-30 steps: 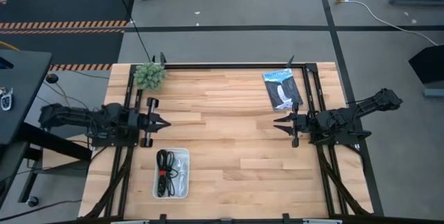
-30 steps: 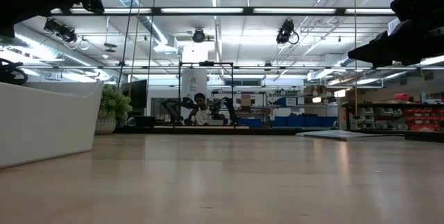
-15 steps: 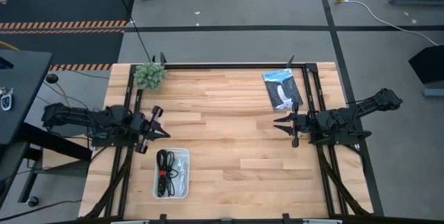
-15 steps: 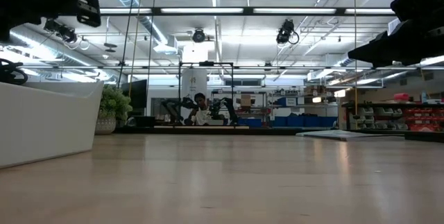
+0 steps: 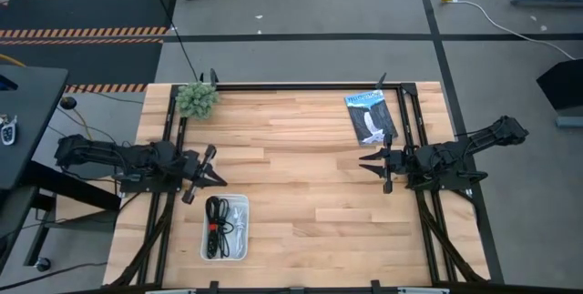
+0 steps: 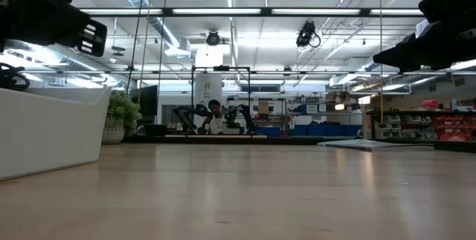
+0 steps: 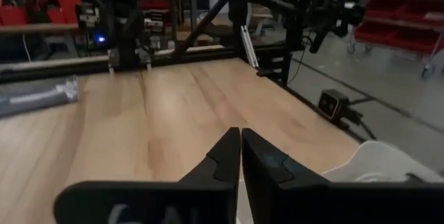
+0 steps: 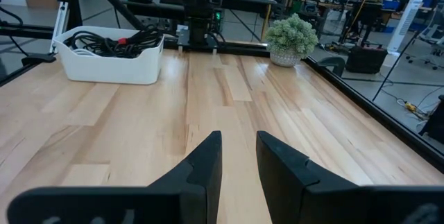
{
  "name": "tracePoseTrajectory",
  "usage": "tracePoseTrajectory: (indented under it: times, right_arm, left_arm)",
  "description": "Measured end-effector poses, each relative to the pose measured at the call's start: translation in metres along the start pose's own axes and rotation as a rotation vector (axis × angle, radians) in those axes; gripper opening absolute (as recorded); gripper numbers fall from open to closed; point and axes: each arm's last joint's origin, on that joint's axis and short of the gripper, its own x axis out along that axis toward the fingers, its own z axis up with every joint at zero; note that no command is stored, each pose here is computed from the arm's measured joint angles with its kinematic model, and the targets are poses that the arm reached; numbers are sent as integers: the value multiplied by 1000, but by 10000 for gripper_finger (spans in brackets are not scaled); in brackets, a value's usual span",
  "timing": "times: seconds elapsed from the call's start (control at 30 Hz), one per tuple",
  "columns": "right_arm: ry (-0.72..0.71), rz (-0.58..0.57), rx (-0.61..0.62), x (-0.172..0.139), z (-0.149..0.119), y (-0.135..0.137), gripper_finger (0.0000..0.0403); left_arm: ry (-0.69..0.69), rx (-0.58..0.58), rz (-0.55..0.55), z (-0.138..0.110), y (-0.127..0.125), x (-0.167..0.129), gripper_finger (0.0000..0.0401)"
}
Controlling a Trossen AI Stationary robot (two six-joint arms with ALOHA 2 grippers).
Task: Pick and place USB-C Cables
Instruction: Return to Home Position
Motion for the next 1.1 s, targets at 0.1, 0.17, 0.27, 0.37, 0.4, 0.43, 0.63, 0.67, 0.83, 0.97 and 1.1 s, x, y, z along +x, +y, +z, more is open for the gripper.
tracePoseTrajectory:
  times: [0.1,0.17,0.27,0.37,0.4,0.43,0.63,0.67,0.83,0.97,1.1]
  right_arm:
    - [0,0,0,0,0,0,96]
    - [0,0,0,0,0,0,96]
    - [0,0,0,0,0,0,96]
    - [0,0,1,0,0,0,96]
    - [0,0,1,0,0,0,96]
    - [0,0,0,0,0,0,96]
    - [0,0,0,0,0,0,96]
    - [0,0,0,0,0,0,96]
    - [0,0,0,0,0,0,96]
    - [0,0,0,0,0,0,96]
    - [0,0,0,0,0,0,96]
  left_arm:
    - [0,-66,0,0,0,0,28]
    - [0,-115,1,0,0,0,28]
    - [3,-167,1,0,0,0,25]
    - [14,-181,2,-1,0,0,23]
    - [22,-182,2,-2,0,0,23]
    - [31,-184,3,-3,0,0,24]
    - [80,-199,5,-8,0,0,29]
    - [78,-199,5,-8,0,0,29]
    - [70,-196,-2,-7,-1,-1,25]
    - [119,-206,1,-12,-2,-3,25]
    - [194,-220,5,-19,-3,-6,25]
